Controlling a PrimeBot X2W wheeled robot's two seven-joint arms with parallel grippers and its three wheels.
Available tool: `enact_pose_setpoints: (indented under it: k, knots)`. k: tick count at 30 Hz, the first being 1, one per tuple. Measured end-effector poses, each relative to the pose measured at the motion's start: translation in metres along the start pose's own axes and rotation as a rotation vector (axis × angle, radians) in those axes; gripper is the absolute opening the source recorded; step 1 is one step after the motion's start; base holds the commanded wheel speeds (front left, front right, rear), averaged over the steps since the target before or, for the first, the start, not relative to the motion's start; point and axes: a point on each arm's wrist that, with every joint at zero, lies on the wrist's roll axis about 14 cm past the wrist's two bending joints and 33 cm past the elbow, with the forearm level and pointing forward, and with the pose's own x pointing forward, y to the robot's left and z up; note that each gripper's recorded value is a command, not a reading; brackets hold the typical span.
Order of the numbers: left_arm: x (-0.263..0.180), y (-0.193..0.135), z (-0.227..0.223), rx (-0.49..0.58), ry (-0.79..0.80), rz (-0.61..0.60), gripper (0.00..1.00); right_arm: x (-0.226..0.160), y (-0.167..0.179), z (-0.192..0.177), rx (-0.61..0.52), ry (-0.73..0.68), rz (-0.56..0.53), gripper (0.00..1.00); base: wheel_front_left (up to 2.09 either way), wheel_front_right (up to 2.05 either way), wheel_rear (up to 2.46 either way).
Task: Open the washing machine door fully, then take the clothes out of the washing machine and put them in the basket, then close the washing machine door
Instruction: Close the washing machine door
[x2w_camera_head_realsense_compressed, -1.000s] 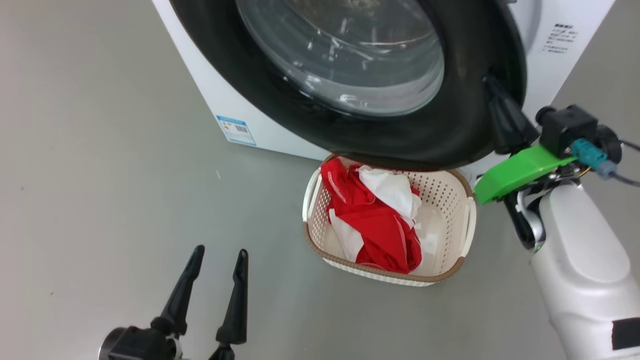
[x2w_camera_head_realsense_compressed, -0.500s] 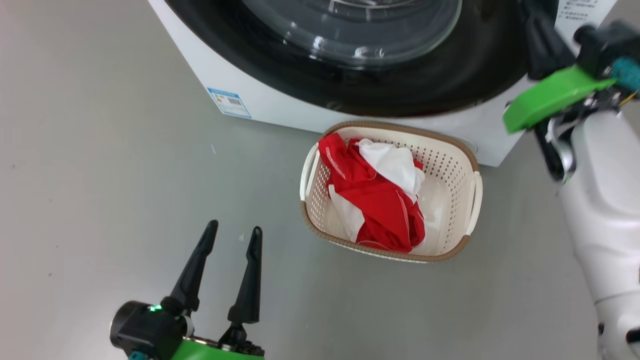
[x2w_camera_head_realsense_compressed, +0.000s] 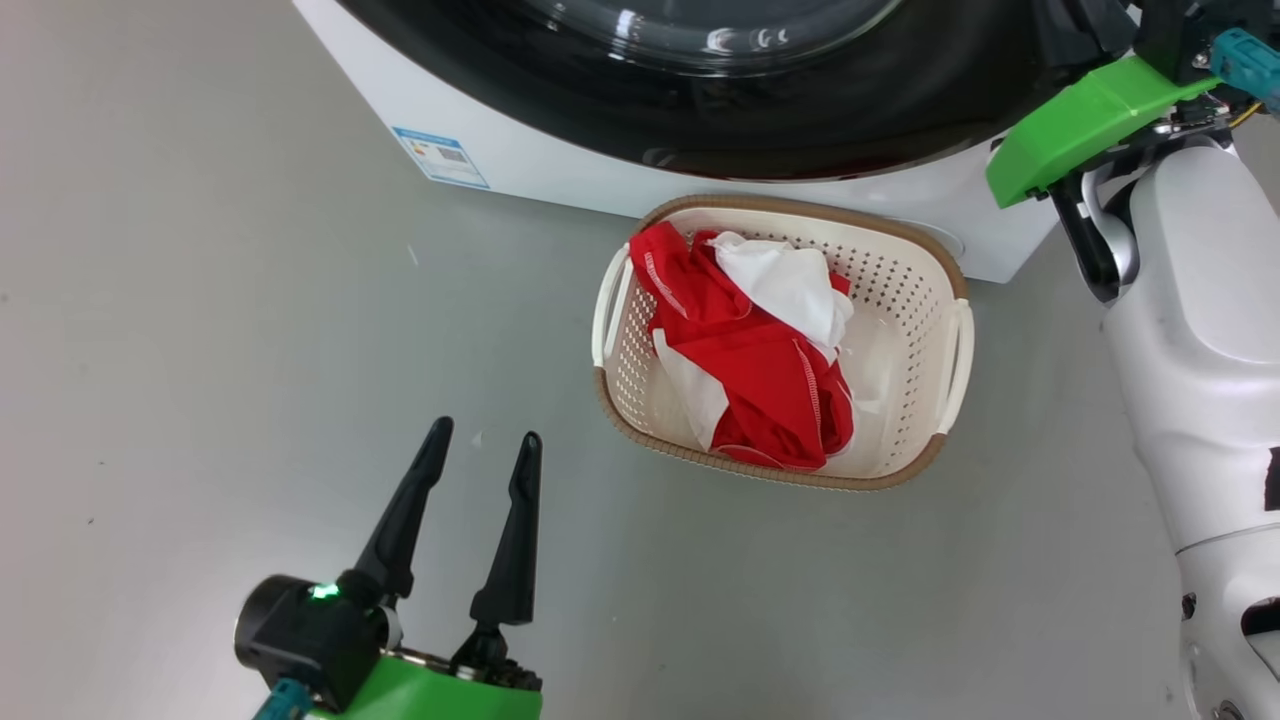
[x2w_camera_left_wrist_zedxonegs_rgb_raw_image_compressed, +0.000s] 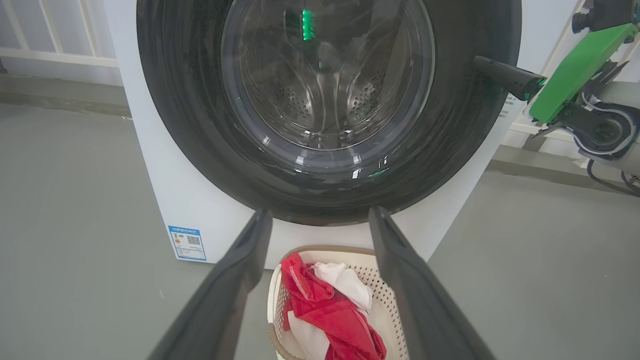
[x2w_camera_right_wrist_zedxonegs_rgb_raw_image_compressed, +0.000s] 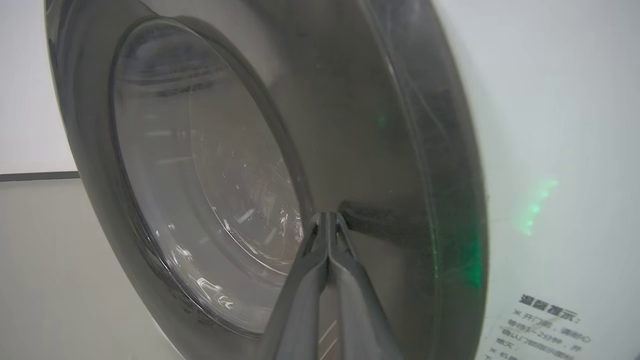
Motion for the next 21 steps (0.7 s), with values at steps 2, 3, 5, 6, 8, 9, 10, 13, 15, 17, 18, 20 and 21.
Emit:
enact_pose_setpoints:
  k: [2,3,5,6,8,9,10,13,15,17,18,20,21]
  knots:
    - [0.003,-0.003,0.0,0.005,-0.004,-0.01,1.0,-0.001,-0.001,0.001,-0.003,0.0,-0.002,0.0,0.0,0.0,0.0]
    - [0.004,-0.004,0.001,0.008,-0.008,-0.016,1.0,-0.002,-0.001,0.002,-0.004,0.0,-0.003,0.0,0.0,0.0,0.0]
    - [0.007,-0.007,0.002,0.012,-0.013,-0.027,1.0,-0.003,-0.002,0.005,-0.01,-0.004,-0.004,0.0,0.0,0.0,0.0]
    - [0.007,-0.008,0.001,0.014,-0.011,-0.03,1.0,-0.004,-0.002,0.007,-0.017,-0.007,-0.003,0.0,0.0,0.0,0.0]
    - [0.008,-0.01,0.0,0.013,-0.008,-0.035,1.0,-0.007,-0.003,0.012,-0.026,-0.016,-0.004,0.0,0.0,0.0,0.0]
    - [0.008,-0.011,-0.001,0.011,-0.007,-0.038,1.0,-0.008,-0.004,0.015,-0.03,-0.022,-0.005,0.0,0.0,0.0,0.0]
    - [0.008,-0.012,-0.002,0.01,-0.005,-0.041,1.0,-0.009,-0.006,0.018,-0.032,-0.029,-0.009,0.0,0.0,0.0,0.0]
    - [0.01,-0.015,-0.002,0.008,-0.006,-0.05,1.0,-0.016,-0.01,0.029,-0.02,-0.059,-0.027,0.59,0.0,0.0,0.0]
    - [0.011,-0.016,-0.001,-0.001,-0.01,-0.055,1.0,-0.022,-0.011,0.033,-0.022,-0.07,-0.032,1.0,0.0,0.0,0.0]
    - [0.013,-0.019,0.0,-0.021,-0.016,-0.059,1.0,-0.032,-0.009,0.031,-0.025,-0.065,-0.027,1.0,0.0,0.0,0.0]
    - [0.014,-0.019,0.002,-0.039,-0.02,-0.058,1.0,-0.038,-0.008,0.029,-0.025,-0.061,-0.025,1.0,0.0,0.0,0.0]
    - [0.016,-0.019,0.006,-0.069,-0.032,-0.048,1.0,-0.049,-0.003,0.026,-0.027,-0.052,-0.017,1.0,0.0,0.0,0.0]
    - [0.017,-0.018,0.008,-0.079,-0.039,-0.041,1.0,-0.054,-0.002,0.025,-0.02,-0.05,-0.015,1.0,0.0,0.0,0.0]
